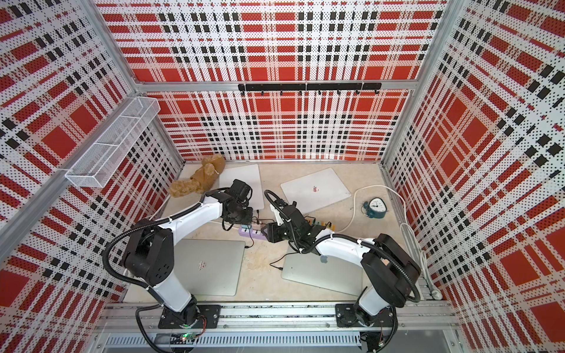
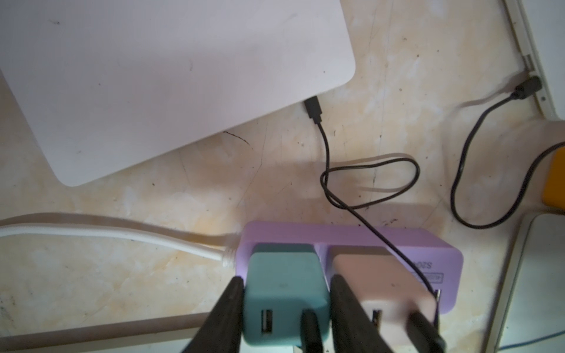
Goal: Unplug the laptop charger
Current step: Remove the plug from the socket.
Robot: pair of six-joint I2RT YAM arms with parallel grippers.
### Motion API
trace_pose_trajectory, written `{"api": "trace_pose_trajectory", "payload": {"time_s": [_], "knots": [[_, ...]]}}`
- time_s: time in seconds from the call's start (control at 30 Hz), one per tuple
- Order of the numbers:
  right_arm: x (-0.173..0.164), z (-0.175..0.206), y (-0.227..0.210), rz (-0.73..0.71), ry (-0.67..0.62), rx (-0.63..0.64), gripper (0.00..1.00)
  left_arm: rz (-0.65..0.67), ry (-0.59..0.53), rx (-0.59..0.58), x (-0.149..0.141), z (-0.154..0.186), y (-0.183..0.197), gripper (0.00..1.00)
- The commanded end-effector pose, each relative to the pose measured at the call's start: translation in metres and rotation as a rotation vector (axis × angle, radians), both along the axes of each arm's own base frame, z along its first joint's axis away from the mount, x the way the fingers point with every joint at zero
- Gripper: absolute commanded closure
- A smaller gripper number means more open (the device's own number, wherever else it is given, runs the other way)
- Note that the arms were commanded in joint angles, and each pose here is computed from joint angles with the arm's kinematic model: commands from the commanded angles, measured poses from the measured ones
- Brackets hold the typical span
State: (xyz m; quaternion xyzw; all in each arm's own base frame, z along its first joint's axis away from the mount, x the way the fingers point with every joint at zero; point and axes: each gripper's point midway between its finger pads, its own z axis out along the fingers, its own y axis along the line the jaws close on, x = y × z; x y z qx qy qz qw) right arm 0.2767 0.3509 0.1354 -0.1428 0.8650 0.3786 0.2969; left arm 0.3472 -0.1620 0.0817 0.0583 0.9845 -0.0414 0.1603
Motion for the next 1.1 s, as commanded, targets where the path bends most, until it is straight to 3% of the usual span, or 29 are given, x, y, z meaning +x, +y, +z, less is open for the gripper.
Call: {"api": "trace_pose_trajectory", "payload": {"time_s": [0.0,0.43,1.07], "knots": [[0.007,-0.005,-0.005,-0.075,0.04,0.031,0.59,-0.007,0.012,0.023,-0.004,0.002,0.002,0.67],[0.017,-0.024,0.003,-0.207,0.205,0.082,0.78,0.02,0.016,0.0,-0.003,0.003,0.001,0.7],[0.024,-0.045,0.012,-0.321,0.306,0.118,0.89,0.024,0.027,-0.013,-0.007,0.001,0.0,0.73]]}}
